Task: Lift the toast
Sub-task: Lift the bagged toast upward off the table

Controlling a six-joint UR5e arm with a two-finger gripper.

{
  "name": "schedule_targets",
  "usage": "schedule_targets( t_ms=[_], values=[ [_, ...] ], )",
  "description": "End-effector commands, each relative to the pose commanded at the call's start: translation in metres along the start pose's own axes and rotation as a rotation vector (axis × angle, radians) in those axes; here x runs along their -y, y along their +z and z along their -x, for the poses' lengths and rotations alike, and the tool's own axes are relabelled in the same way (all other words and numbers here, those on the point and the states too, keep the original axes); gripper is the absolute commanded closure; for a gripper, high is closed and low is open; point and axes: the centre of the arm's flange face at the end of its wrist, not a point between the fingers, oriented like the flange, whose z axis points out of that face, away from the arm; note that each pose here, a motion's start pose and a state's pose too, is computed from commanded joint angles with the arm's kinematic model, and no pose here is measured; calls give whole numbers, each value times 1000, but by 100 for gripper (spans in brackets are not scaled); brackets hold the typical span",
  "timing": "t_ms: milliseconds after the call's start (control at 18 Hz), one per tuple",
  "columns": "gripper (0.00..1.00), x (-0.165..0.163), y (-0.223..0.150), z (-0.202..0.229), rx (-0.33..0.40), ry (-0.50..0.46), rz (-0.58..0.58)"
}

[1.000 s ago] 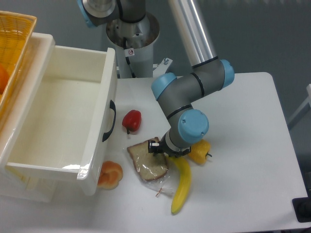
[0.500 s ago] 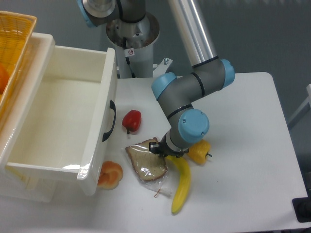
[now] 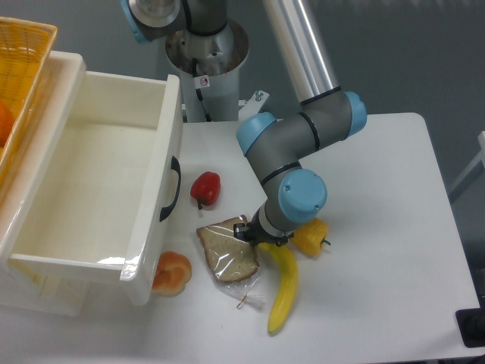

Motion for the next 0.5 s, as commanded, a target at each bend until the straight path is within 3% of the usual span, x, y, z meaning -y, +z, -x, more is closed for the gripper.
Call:
schedule_targets(
  t_ms=[500],
  values=[
    [100, -3, -66, -12, 41, 73, -83]
  ],
)
